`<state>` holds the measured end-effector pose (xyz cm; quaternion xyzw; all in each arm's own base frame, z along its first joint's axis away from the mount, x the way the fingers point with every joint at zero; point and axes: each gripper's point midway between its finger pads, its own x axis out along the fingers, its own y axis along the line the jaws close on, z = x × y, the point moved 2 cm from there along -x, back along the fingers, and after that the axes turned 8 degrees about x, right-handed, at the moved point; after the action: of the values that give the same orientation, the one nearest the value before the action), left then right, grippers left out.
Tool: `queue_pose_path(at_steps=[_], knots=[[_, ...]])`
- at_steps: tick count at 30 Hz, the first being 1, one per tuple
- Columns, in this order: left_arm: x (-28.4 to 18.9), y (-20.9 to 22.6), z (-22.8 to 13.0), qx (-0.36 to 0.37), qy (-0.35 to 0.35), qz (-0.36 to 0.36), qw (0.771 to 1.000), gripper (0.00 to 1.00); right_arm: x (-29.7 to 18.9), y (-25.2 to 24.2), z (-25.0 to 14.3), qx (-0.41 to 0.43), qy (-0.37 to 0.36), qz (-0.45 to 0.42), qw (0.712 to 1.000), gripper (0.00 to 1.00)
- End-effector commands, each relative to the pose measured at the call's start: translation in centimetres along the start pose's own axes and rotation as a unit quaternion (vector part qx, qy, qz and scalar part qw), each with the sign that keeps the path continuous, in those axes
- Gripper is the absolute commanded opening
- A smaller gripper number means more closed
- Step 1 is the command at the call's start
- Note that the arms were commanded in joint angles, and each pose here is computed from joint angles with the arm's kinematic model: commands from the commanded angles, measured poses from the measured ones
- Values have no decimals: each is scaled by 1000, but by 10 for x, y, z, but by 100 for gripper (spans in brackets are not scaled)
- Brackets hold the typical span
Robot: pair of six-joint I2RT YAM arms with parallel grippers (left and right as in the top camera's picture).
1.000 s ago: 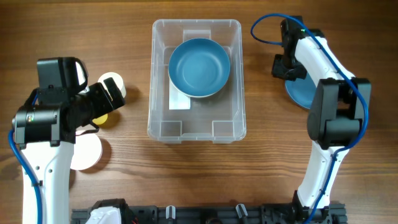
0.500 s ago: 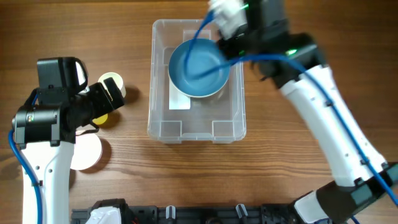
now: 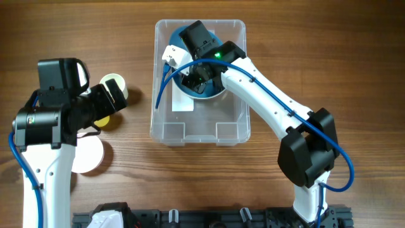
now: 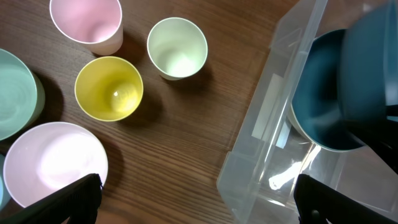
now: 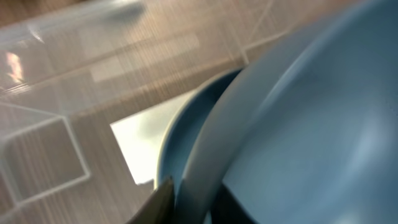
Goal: Pack container
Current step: 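Stack the second teal bowl onto the first in the container, then reach the left gripper to the cream cup and grasp it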
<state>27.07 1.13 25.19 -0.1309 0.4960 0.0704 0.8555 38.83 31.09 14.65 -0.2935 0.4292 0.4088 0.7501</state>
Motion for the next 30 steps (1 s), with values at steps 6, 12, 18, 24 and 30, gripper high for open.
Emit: queue_pose_path(at_steps=[6, 12, 18, 24, 30], knots=[[-5, 2, 5, -7, -11, 4, 1000, 100, -104, -34, 15, 96, -68, -117, 986, 43], [-5, 2, 5, -6, -10, 4, 1000, 100, -248, -94, -29, 302, -182, -196, 915, 59], [-4, 2, 5, -8, -8, 4, 1000, 100, -256, -151, -173, 647, -98, -205, 728, 79], [23, -7, 47, -31, 49, 22, 998, 99, -211, -159, -204, 657, -31, -177, 732, 80], [159, -6, 58, -26, 198, 57, 978, 100, -207, -159, -205, 650, -24, -174, 739, 80]])
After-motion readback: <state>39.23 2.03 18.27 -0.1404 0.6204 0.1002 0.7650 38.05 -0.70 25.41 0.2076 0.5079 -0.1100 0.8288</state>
